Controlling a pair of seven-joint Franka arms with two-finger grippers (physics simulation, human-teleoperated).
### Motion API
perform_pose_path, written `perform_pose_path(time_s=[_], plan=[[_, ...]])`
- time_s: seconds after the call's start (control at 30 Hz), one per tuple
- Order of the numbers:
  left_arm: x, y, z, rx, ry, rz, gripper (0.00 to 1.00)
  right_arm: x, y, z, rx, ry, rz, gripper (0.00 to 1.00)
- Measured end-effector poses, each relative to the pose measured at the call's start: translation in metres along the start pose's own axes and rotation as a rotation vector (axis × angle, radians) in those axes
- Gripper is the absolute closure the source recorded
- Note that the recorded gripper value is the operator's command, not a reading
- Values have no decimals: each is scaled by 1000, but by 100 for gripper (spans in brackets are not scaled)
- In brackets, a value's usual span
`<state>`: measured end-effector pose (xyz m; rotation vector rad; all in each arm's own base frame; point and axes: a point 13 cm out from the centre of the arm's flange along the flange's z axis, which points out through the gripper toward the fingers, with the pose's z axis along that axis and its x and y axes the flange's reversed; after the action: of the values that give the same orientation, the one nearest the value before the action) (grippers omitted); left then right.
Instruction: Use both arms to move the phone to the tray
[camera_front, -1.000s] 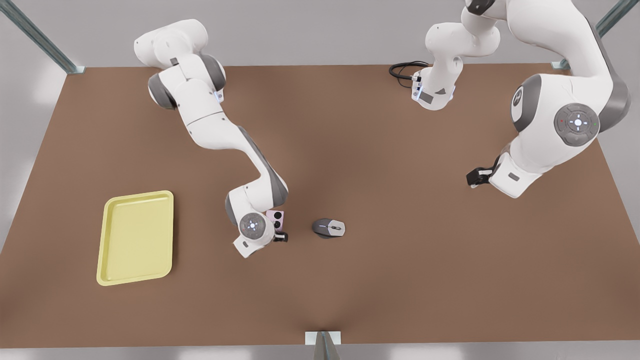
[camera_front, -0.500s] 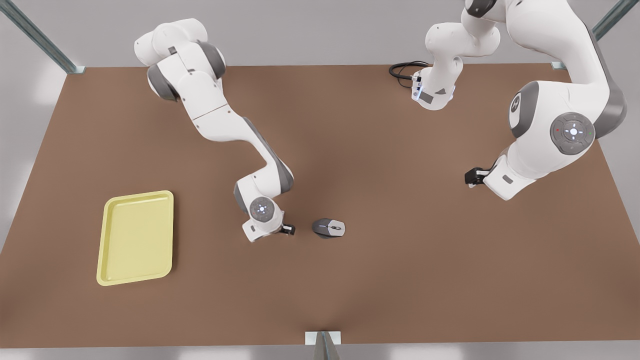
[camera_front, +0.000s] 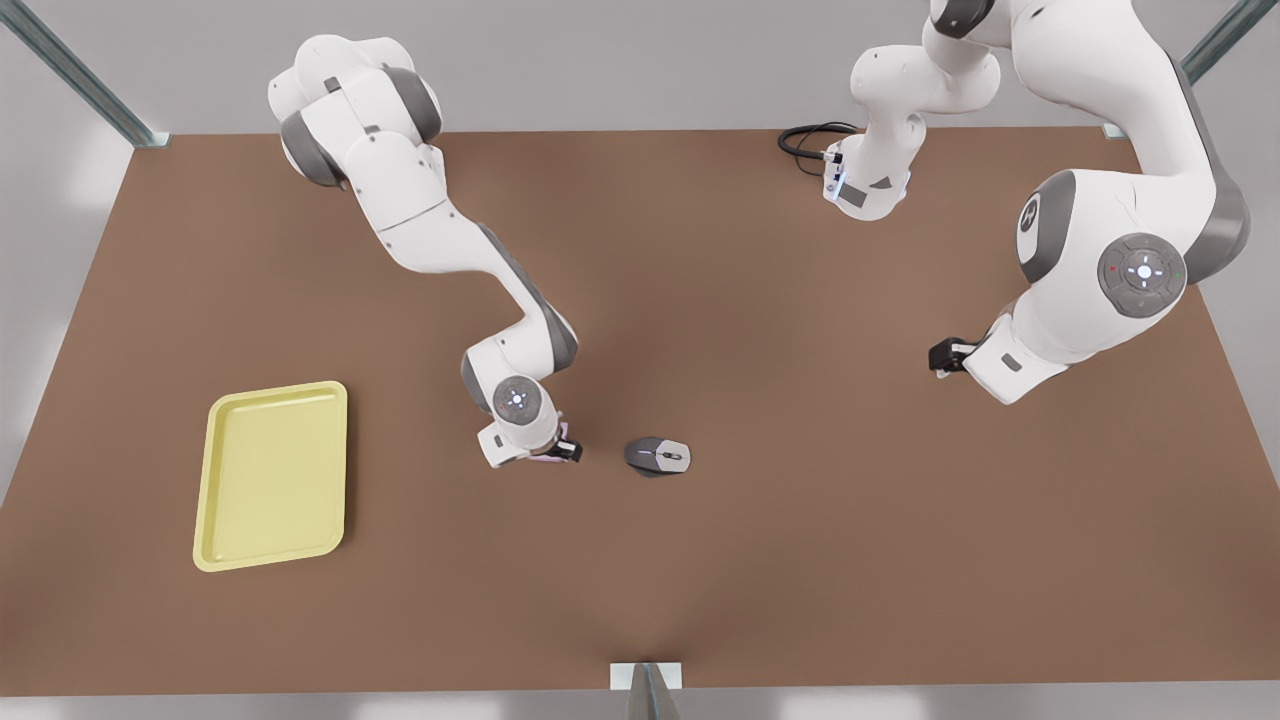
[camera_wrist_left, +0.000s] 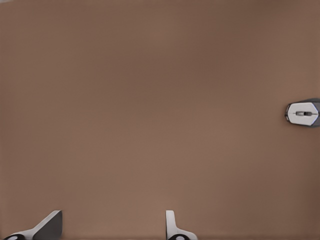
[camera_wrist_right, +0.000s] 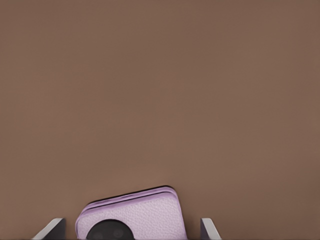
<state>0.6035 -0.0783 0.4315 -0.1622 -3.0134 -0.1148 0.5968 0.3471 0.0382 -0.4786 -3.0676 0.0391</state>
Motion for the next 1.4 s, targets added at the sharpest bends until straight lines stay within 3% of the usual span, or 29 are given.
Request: perform_pose_path(time_s=[0.67, 0.77, 1.1, 1.27, 1.4], plan=[[-3, 1, 0, -2, -9, 17, 0, 25, 11, 10, -20, 4, 0, 0], [-3, 2, 1, -2, -9, 17, 0, 27, 9, 10, -21, 11, 5, 11], [-3, 2, 1, -2, -9, 16, 0, 25, 8, 6, -27, 9, 14, 20], [-4, 1, 1, -1, -10, 17, 0, 5, -18, -24, -37, -5, 42, 21], [-4, 0, 0, 0, -12, 18, 0, -47, -123, -46, -23, -3, 140, 21]])
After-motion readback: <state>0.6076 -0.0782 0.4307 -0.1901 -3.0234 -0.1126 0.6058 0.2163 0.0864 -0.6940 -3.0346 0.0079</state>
